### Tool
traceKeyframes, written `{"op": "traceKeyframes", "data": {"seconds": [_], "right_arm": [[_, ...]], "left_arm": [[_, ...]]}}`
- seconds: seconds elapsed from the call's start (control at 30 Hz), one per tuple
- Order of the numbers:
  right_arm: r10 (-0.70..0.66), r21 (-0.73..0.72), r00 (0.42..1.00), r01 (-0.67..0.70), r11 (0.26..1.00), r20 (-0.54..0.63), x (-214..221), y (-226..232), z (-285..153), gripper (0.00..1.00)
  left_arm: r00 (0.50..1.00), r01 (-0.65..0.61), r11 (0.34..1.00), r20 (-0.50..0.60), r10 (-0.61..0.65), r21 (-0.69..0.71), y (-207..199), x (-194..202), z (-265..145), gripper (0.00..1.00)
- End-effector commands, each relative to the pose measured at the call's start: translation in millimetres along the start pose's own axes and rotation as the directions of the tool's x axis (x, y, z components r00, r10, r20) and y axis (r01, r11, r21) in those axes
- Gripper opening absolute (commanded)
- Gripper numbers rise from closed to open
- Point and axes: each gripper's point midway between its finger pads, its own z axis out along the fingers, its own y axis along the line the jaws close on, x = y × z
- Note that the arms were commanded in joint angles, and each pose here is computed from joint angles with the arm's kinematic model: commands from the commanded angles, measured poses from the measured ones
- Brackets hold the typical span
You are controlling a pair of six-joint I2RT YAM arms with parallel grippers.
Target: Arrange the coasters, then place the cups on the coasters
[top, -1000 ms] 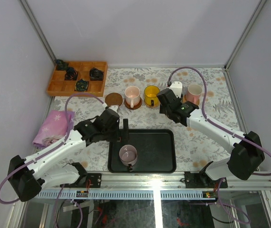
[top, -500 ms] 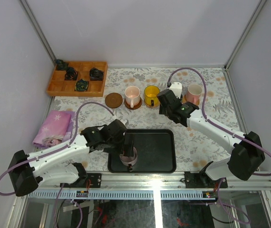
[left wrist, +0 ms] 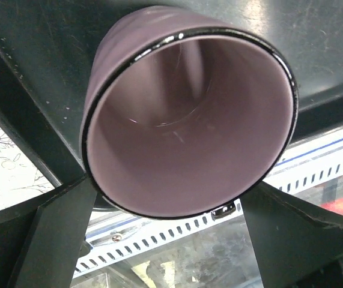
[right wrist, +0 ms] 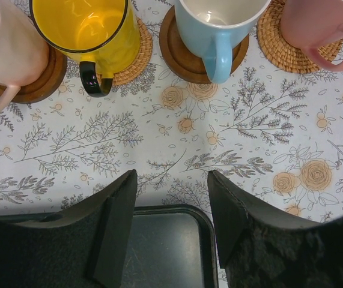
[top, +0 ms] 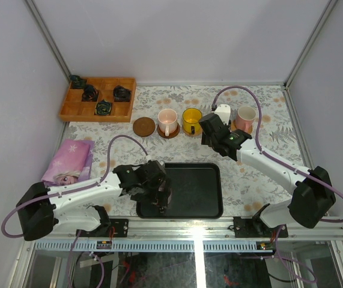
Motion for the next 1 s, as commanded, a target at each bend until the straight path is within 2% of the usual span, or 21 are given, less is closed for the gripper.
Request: {"op": "traceKeyframes", "data": {"seconds": [0.0, 0.1, 0.17, 0.27, 0.33, 0.47, 0.77, 0.97], "right_arm": [[0.045, -0.026, 0.998, -0.044, 0.999, 0.04, -14.3, 2.0, -6.1, 0.58], [0.039, -0.025, 0.999, -0.038, 0.999, 0.038, -13.7, 2.5, -5.3, 0.58], [0.036, -0.022, 0.999, -0.035, 0.999, 0.038, -13.2, 2.1, -4.2, 0.58], [0.034, -0.017, 0.999, -0.034, 0.999, 0.035, -11.9, 0.9, -3.3, 0.58], [0.034, -0.019, 0.999, -0.033, 0.999, 0.036, -11.7, 0.9, -4.1, 0.58], [0.031, -0.015, 0.999, -0.03, 0.999, 0.038, -10.6, -0.7, -3.8, 0.58], [0.032, -0.029, 0.999, -0.031, 0.999, 0.03, -7.6, 3.1, -0.7, 0.58], [0.023, -0.03, 0.999, -0.022, 0.999, 0.024, -5.9, 4.9, 1.5, 0.58]], "left_arm": [[0.998, 0.0, 0.996, 0.056, 0.005, -0.085, 13.8, -11.2, 11.5, 1.0], [0.996, -0.016, 0.989, 0.08, 0.028, -0.149, 22.7, -19.3, 17.4, 0.96], [0.992, -0.016, 0.98, 0.122, 0.04, -0.197, 28.8, -29.8, 19.1, 0.84], [0.983, -0.007, 0.97, 0.178, 0.051, -0.243, 34.4, -43.1, 20.1, 0.62], [0.976, 0.001, 0.963, 0.208, 0.057, -0.268, 38.0, -50.3, 20.4, 0.56], [0.962, 0.027, 0.956, 0.267, 0.054, -0.291, 42.0, -60.7, 18.2, 0.55], [0.908, 0.116, 0.963, 0.42, -0.004, -0.243, 42.2, -80.3, 10.9, 0.57], [0.884, 0.131, 0.97, 0.468, -0.02, -0.206, 41.7, -84.7, 9.4, 0.55]]}}
